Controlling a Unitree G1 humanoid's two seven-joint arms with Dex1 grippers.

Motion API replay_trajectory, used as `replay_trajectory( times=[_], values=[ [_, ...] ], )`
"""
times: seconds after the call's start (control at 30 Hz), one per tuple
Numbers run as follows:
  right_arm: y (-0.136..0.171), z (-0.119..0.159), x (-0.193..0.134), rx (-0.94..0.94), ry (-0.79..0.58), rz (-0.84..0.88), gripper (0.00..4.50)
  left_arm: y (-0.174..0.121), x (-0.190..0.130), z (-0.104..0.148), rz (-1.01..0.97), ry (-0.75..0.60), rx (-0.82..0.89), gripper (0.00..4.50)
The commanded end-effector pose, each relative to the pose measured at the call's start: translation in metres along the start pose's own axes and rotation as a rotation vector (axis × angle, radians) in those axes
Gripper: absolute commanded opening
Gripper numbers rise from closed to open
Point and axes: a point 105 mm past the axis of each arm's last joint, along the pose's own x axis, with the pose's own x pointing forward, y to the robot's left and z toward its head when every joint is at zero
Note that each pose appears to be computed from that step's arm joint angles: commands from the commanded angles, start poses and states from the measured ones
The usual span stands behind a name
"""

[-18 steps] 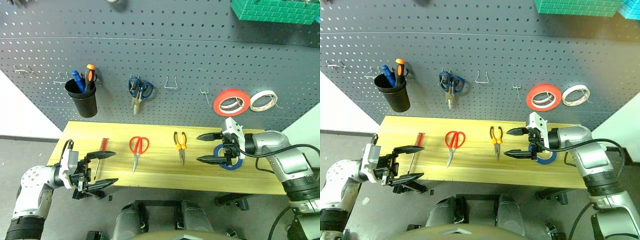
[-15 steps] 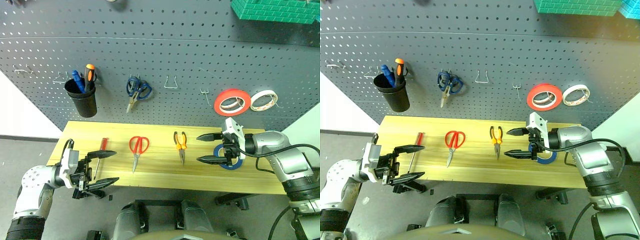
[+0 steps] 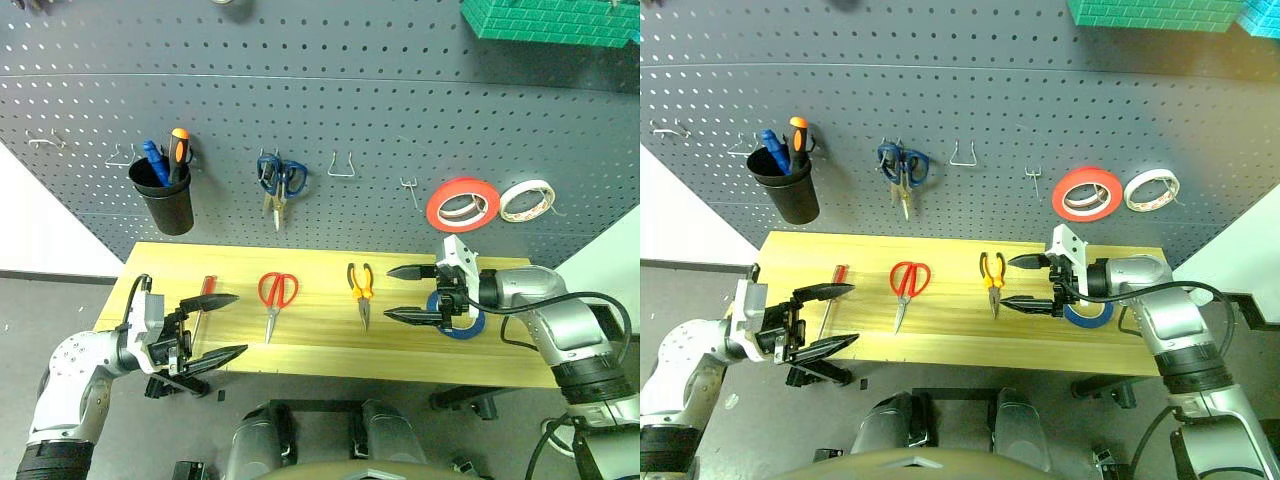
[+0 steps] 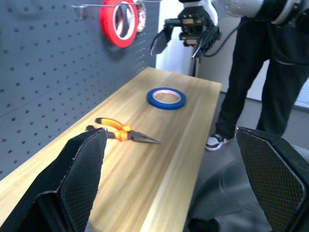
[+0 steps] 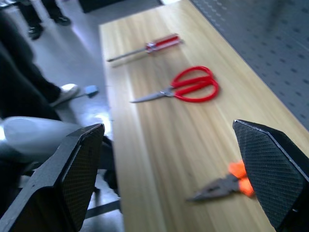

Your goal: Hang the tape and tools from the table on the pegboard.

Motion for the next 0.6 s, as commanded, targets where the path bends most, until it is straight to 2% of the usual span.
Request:
replay_trajectory(
  times=[0.03, 0.17, 0.27, 0.43, 0.6],
  values=[
    [-0.001, 0.000, -0.005, 0.041, 0.014, -0.021, 4.50, 0.006, 0.007, -0.004, 0.029, 0.028, 0.037, 4.44],
    [-0.002, -0.004, -0.010, 0.070, 0.035, -0.047, 4.50, 0.018, 0.015, -0.006, 0.074, 0.063, 0.090, 4.44],
    [-0.008, -0.011, -0.017, 0.065, 0.070, -0.083, 4.50, 0.033, 0.021, -0.001, 0.133, 0.033, 0.114, 4.44],
    [-0.012, -0.018, -0.029, 0.055, 0.131, -0.120, 4.50, 0.033, 0.032, -0.011, 0.018, 0.099, 0.053, 4.44],
    [-0.017, -0.032, -0.036, 0.046, 0.213, -0.183, 4.50, 0.032, 0.041, -0.017, -0.062, 0.117, 0.067, 4.44]
  ],
)
